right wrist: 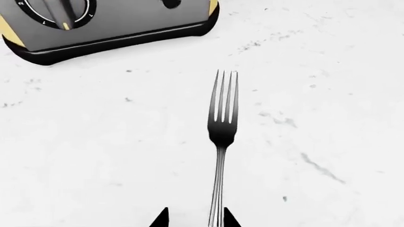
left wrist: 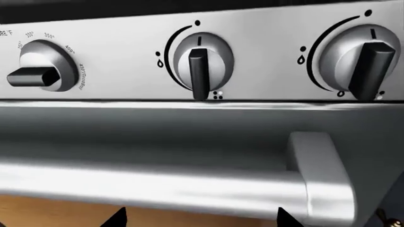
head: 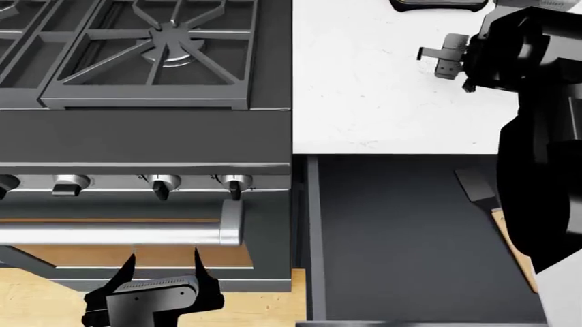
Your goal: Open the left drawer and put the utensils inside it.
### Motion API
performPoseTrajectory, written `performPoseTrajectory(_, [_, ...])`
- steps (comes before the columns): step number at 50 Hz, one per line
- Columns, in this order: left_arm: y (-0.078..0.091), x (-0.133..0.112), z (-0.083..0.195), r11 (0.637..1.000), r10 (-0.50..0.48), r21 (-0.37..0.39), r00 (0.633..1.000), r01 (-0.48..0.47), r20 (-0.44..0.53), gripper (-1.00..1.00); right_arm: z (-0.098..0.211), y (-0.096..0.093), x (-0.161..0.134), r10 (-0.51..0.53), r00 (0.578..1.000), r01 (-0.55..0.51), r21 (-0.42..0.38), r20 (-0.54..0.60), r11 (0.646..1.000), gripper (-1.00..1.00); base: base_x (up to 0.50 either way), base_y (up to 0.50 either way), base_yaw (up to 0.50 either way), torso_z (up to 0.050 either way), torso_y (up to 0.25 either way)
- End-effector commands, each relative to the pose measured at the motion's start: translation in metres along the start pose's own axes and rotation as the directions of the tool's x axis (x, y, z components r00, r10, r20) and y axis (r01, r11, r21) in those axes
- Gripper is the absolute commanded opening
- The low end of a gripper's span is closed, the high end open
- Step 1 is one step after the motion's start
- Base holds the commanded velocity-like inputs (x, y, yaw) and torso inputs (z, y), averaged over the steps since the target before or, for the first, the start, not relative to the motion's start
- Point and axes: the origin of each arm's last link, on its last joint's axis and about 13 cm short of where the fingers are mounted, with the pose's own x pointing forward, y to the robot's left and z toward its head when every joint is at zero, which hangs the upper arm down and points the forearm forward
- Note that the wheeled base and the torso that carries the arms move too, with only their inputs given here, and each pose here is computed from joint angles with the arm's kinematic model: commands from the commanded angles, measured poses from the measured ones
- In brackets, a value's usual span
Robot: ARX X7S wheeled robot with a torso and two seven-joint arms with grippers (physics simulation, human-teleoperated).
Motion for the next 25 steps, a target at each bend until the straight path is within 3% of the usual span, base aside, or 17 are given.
performPoseTrajectory(1, [0.0004,-0.0004,0.0006,1.0,-0.007,-0.004,1.0,0.007,0.01,1.0,-0.0283,-0.0086,0.0124,-0.117,0.986,0.108,-0.078,-0.117,0.991,-1.0,0.0,0.0,0.0,0.0,0.0])
performPoseTrajectory(21, [0.0004,-0.0016,0.0012,1.0,-0.009,-0.014,1.0,0.009,0.013,1.0,-0.029,-0.0084,0.0124,-0.111,0.986,0.1,-0.09,-0.121,0.991,-1.0,0.0,0.0,0.0,0.0,-0.003])
performPoseTrajectory(25, [0.0004,-0.0014,0.0012,1.0,-0.01,-0.015,1.0,0.01,0.011,1.0,-0.0287,-0.0085,0.0122,-0.11,0.986,0.1,-0.091,-0.121,0.991,-1.0,0.0,0.0,0.0,0.0,0.225])
